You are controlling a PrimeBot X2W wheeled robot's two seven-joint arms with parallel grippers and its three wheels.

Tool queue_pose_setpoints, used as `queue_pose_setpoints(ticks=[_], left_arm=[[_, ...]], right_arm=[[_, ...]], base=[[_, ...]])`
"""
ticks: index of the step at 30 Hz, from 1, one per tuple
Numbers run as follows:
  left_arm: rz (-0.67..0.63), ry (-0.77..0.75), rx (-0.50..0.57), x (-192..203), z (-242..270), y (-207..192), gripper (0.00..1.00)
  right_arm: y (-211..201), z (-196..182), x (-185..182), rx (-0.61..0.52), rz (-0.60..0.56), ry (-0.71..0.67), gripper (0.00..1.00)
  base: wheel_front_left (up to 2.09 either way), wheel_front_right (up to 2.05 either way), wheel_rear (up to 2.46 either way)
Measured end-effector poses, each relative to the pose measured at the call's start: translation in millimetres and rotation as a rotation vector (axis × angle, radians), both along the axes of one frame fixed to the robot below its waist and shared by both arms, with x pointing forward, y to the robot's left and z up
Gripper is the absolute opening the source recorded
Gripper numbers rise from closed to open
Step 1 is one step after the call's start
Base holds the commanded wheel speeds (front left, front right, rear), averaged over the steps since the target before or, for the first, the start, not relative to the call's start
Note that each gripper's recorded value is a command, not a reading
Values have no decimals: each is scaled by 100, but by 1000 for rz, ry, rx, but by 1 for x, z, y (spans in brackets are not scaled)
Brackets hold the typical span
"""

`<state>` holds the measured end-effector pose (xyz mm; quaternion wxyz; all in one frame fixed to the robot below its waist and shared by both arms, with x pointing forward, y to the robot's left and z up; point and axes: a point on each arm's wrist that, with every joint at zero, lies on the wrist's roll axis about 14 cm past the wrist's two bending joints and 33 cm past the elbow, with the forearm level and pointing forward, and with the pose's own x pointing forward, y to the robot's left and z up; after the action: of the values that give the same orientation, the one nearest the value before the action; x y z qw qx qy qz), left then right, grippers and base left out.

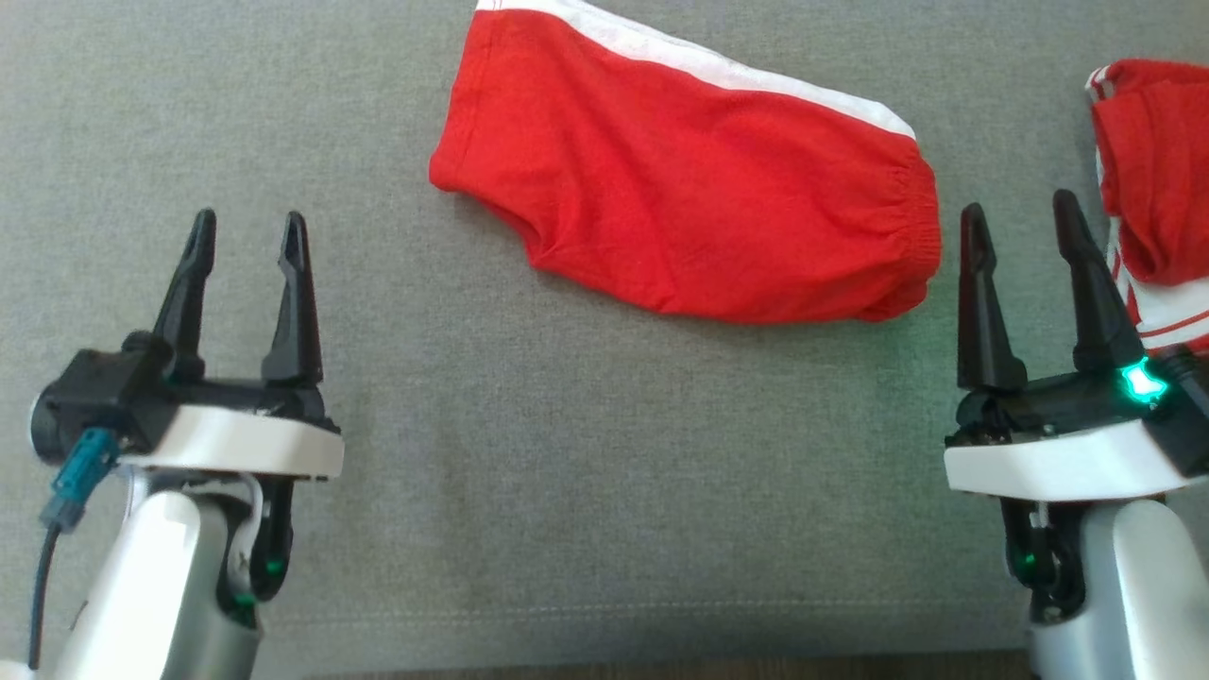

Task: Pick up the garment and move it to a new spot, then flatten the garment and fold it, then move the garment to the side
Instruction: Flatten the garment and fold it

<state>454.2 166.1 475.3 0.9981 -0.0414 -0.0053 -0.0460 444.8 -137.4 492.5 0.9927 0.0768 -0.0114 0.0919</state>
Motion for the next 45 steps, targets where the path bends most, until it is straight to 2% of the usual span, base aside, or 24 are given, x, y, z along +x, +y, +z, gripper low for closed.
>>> queue_pose_setpoints(ticks=[18,23,29,33,39,45], left_arm=[[-31,9,-2,1,-8,-5,100],[-108,34,-7,8,-19,-18,100],[-279,48,7,55,-18,-62,100],[-348,176,42,72,-50,-81,100],[-385,388,55,74,-104,-91,100],[-398,466,83,83,-113,-93,100]], right_arm=[[-8,-6,-4,9,-24,26,100],[-11,-9,-2,8,-32,31,100],[-16,-24,0,0,-44,75,100],[-23,-30,-1,-2,-63,94,100],[-35,-35,-4,0,-96,111,100],[-40,-36,-6,-4,-110,115,100]], base=[[0,0,0],[0,0,0],[0,0,0],[0,0,0],[0,0,0],[0,0,0]])
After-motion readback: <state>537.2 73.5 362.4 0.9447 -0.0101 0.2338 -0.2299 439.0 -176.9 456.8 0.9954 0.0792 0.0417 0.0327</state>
